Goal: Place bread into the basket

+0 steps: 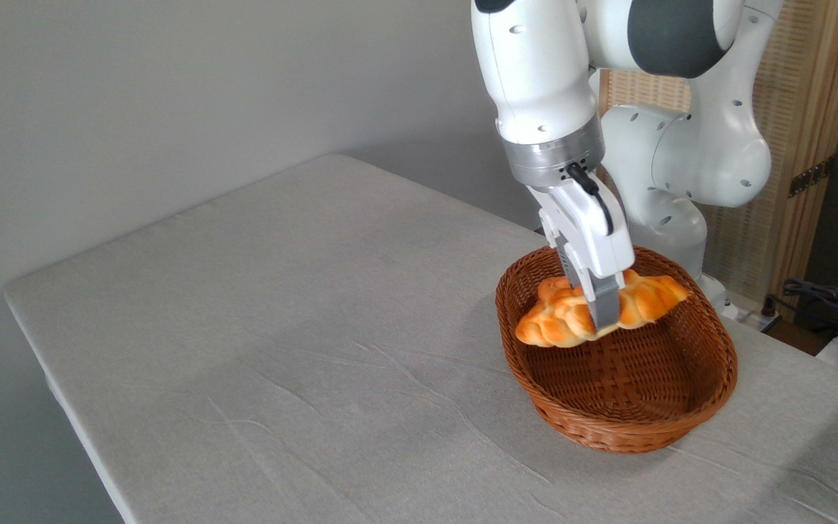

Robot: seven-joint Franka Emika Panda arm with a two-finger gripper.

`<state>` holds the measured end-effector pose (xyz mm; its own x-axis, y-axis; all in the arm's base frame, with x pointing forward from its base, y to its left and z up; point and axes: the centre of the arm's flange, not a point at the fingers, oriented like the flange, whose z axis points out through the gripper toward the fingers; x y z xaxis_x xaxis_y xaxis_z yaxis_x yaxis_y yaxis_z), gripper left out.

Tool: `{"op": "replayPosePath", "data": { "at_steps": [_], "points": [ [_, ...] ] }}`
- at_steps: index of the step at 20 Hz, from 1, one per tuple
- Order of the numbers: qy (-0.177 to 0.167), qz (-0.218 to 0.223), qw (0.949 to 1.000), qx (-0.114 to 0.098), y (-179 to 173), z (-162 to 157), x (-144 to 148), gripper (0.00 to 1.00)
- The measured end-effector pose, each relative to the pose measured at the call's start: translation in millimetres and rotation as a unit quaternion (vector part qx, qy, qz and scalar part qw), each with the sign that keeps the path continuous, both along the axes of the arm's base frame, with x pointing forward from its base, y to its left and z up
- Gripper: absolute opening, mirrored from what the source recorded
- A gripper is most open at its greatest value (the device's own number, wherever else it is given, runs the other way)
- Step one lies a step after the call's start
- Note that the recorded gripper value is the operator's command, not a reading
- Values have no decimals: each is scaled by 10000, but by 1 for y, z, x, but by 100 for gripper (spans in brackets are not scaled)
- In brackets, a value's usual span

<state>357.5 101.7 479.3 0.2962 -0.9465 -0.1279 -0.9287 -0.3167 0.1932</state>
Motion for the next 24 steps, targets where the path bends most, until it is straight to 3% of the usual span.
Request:
{"op": "replayPosePath", "data": {
  "at_steps": [3, 12, 16, 18, 21, 22, 24],
  "points": [
    [8, -89, 10000, -29, 9, -1, -2, 100],
    [-6, 16, 10000, -97, 21, -2, -5, 100],
    [-267, 47, 9996, -91, 24, 16, 2, 100],
    [-604, 176, 9974, -340, 22, 43, 11, 100],
    [-1079, 369, 9893, -913, 12, 98, 32, 100],
    [-1047, 349, 9883, -1049, 5, 115, 43, 100],
    [-807, 228, 9906, -1079, -20, 139, 70, 100]
  ]
}}
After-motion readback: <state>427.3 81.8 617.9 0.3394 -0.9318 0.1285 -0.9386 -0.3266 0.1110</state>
